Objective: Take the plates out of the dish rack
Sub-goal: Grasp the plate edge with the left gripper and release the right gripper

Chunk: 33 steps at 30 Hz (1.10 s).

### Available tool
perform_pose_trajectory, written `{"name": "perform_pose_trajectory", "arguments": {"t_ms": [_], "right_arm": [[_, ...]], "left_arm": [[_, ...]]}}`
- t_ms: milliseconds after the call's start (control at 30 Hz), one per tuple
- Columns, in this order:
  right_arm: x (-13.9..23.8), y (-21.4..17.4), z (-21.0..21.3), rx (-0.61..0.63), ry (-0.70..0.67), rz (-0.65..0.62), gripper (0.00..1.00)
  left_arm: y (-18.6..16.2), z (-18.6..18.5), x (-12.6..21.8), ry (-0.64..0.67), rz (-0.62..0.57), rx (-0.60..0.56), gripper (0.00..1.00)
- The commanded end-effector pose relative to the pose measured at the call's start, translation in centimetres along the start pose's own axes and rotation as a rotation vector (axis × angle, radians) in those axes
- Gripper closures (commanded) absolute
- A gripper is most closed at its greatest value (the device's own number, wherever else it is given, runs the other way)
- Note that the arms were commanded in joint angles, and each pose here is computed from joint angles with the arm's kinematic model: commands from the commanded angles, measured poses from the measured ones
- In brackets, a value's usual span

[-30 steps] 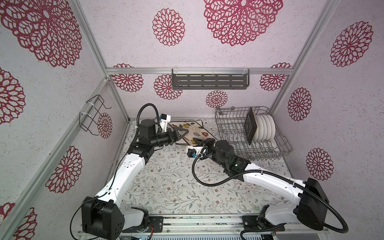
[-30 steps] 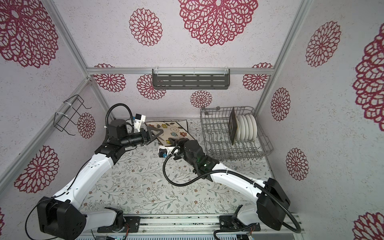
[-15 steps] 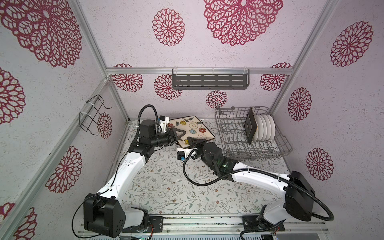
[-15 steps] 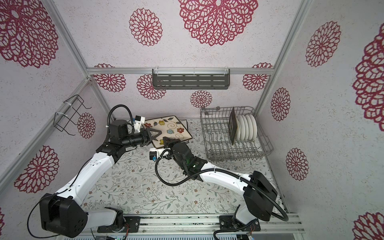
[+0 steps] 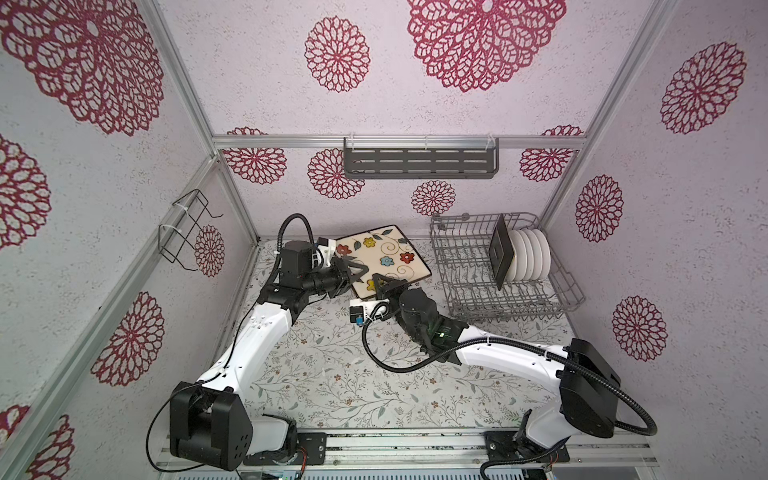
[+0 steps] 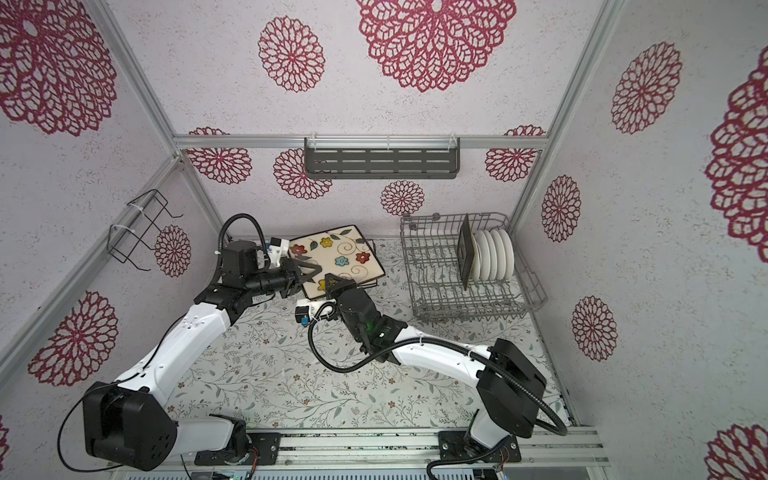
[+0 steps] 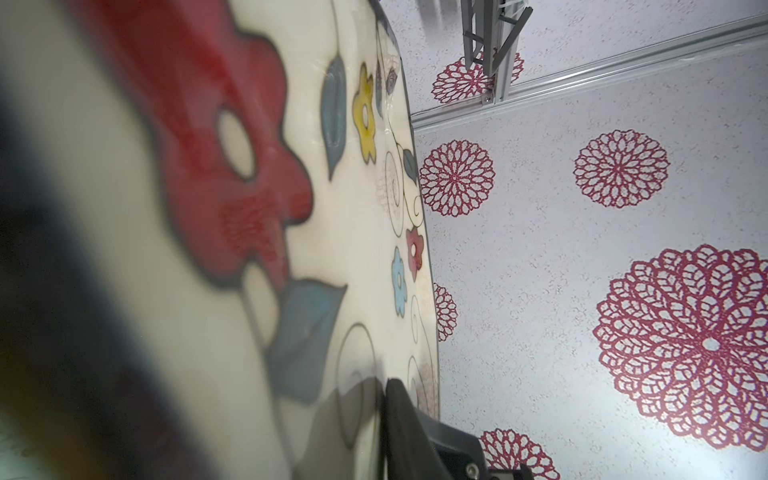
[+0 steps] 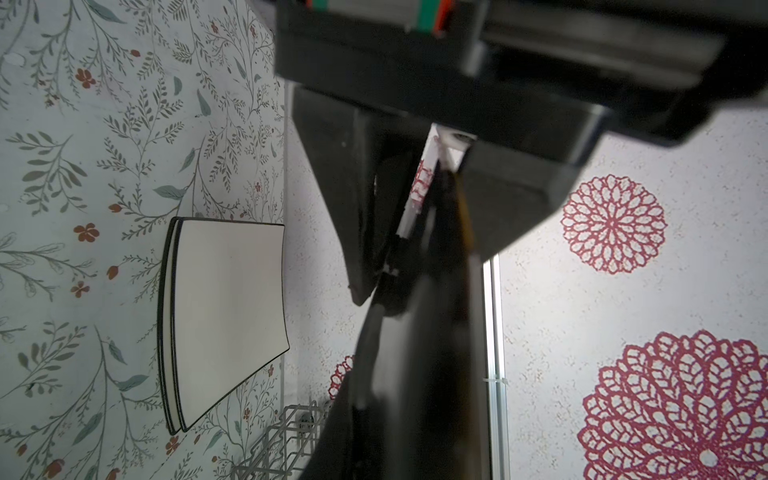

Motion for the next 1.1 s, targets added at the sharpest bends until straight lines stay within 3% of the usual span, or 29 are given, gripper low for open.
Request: {"name": "perform_pose_trajectory", "arguments": {"t_ms": [0, 133, 233, 267, 467, 533, 767, 1067], "right_arm": [[2.7, 2.8, -9.7, -0.212, -0.339, -0.160, 1.00], [2.6, 2.6, -9.4, -0.207, -0.339, -0.152, 1.00], [2.6, 2.4, -9.3, -0.212, -0.349, -0.144, 0.91], [2.7, 2.2, -9.2, -0.212, -0.350, -0.139, 0.85], [3.0, 0.8, -8.7, -0.251, -0.329, -0.108, 0.26], [3.4, 0.2, -8.9, -0.282, -0.319, -0.106, 0.16], [6.0, -2.4, -10.2, -0.490, -0.228, -0.157, 0.01], [8.5, -9.3, -13.6, -0.962, -0.255, -0.040, 0.01]], "left_arm": [[0.3, -0.7, -0.4, -0.042, -0.015, -0.209, 1.00], [0.4, -0.7, -0.4, -0.031, -0.021, -0.231, 1.00], [0.8, -0.6, -0.6, -0.021, -0.016, -0.253, 1.00], [1.0, -0.7, -0.6, -0.014, -0.009, -0.266, 1.00], [2.6, -0.6, -1.2, 0.027, 0.022, -0.335, 1.00], [3.1, -0.3, -1.5, 0.030, 0.023, -0.343, 1.00], [5.2, 0.2, -2.2, 0.025, 0.004, -0.362, 1.00], [7.3, 1.2, -4.3, 0.014, 0.025, -0.373, 1.00]]}}
Point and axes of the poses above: each gripper's point midway between its finger pads, its own x axis back along the fingers, its own z axis along the line the jaws close on, y = z × x, the point moved 8 cm from there along x, back along the fingers, and after that the axes turned 10 degrees about -x, right-handed, at the moved point
